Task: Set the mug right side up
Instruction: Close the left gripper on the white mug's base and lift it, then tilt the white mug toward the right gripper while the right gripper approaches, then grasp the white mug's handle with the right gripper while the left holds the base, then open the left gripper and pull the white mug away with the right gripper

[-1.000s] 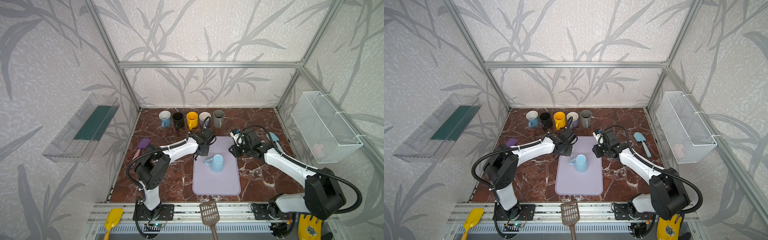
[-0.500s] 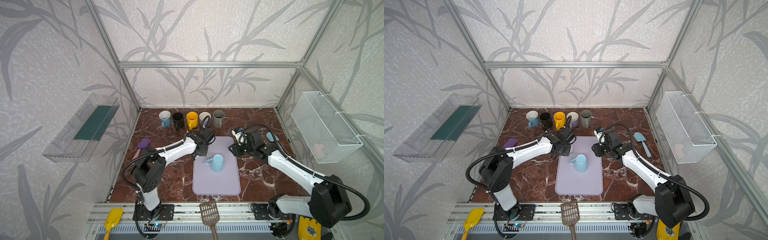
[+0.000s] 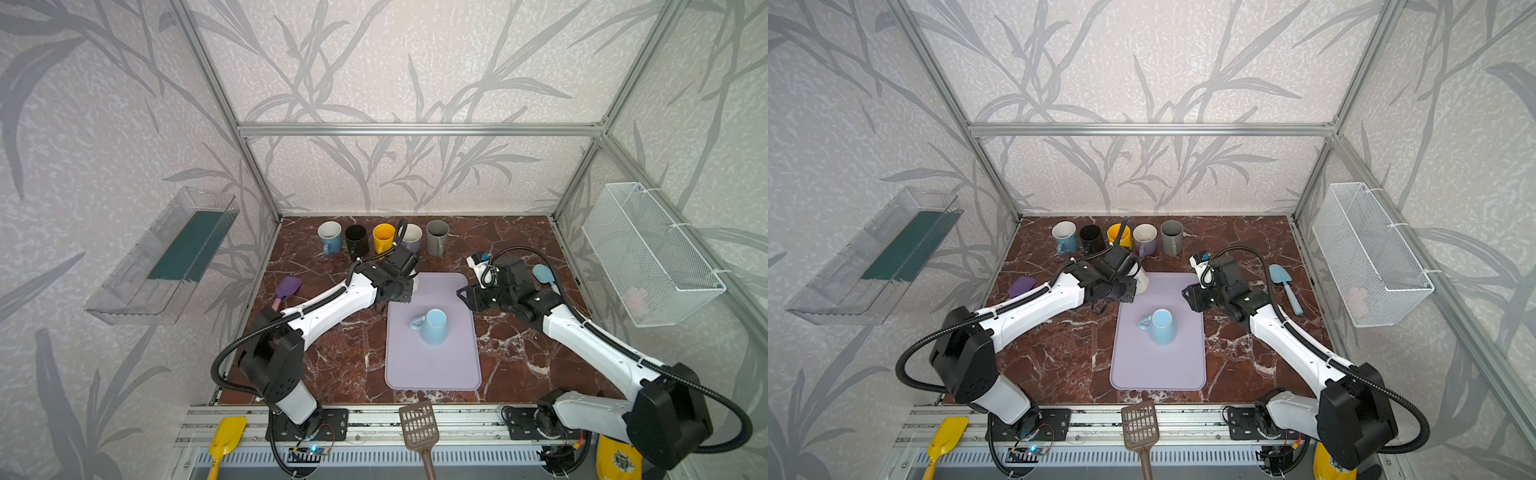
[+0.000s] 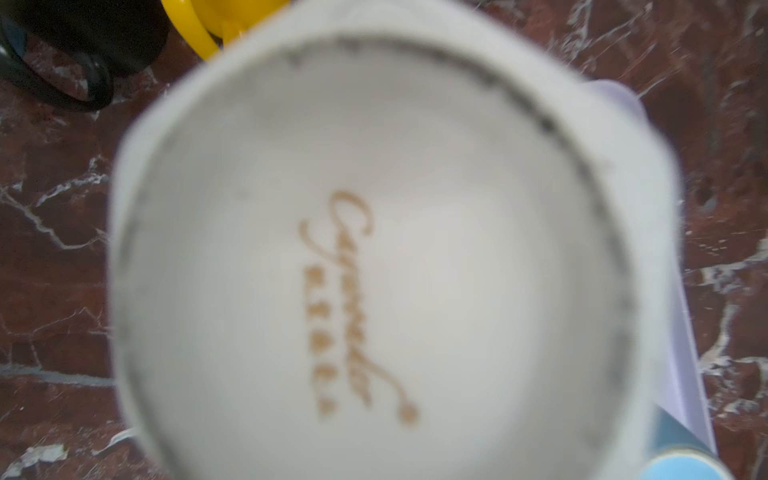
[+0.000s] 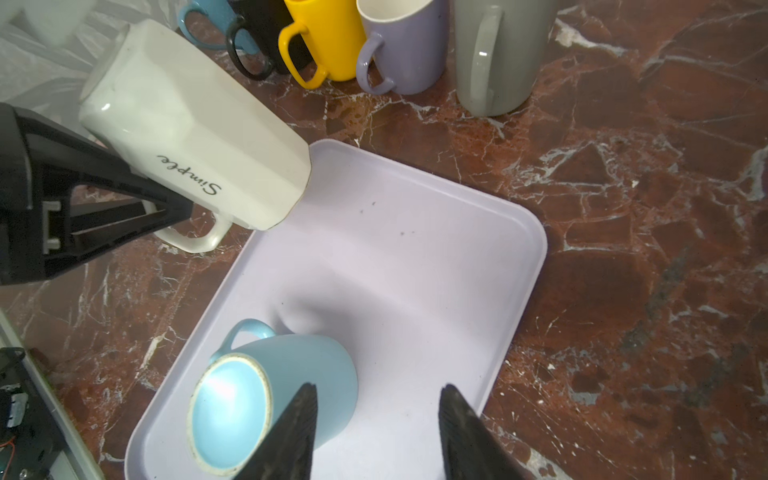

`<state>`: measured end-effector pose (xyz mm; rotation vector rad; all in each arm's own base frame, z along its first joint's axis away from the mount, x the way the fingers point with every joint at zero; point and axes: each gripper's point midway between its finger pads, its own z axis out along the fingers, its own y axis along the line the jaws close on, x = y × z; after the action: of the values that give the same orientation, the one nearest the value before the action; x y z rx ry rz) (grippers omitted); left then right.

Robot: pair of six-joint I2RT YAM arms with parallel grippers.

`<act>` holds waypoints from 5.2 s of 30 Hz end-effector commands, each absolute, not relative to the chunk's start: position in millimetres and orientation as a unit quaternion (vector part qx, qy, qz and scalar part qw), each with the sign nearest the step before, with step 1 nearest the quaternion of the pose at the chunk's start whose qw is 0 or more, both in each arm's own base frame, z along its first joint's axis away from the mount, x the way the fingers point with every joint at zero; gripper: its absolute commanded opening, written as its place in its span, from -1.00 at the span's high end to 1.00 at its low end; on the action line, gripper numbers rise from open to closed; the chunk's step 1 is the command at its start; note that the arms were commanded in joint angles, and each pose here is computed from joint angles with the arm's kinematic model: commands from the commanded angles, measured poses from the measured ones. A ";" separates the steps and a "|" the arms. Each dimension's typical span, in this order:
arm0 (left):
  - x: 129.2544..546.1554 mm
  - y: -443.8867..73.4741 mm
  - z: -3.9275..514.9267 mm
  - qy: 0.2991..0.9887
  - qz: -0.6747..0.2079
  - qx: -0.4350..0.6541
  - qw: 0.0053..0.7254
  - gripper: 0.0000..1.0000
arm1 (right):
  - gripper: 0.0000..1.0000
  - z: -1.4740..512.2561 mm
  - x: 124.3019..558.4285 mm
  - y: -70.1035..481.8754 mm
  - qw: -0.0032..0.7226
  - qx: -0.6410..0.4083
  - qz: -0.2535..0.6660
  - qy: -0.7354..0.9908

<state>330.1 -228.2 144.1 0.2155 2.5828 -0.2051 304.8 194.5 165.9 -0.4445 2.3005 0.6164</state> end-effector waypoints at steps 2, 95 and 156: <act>344.6 -236.7 201.9 0.922 -0.172 0.061 0.343 1.00 | 0.03 187.4 303.0 203.3 0.374 -0.163 0.281 0.869; 288.3 -269.8 346.5 0.633 -0.674 0.152 0.351 1.00 | 0.39 331.7 303.0 304.8 0.328 -0.108 0.733 0.587; 324.6 -264.9 245.3 0.793 -0.536 0.077 0.278 0.13 | 1.00 312.5 306.9 270.7 0.375 -0.082 0.636 0.669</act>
<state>324.4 -270.0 244.3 0.2044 2.1058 -1.5077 311.5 279.4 262.3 -0.1021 1.9069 1.6651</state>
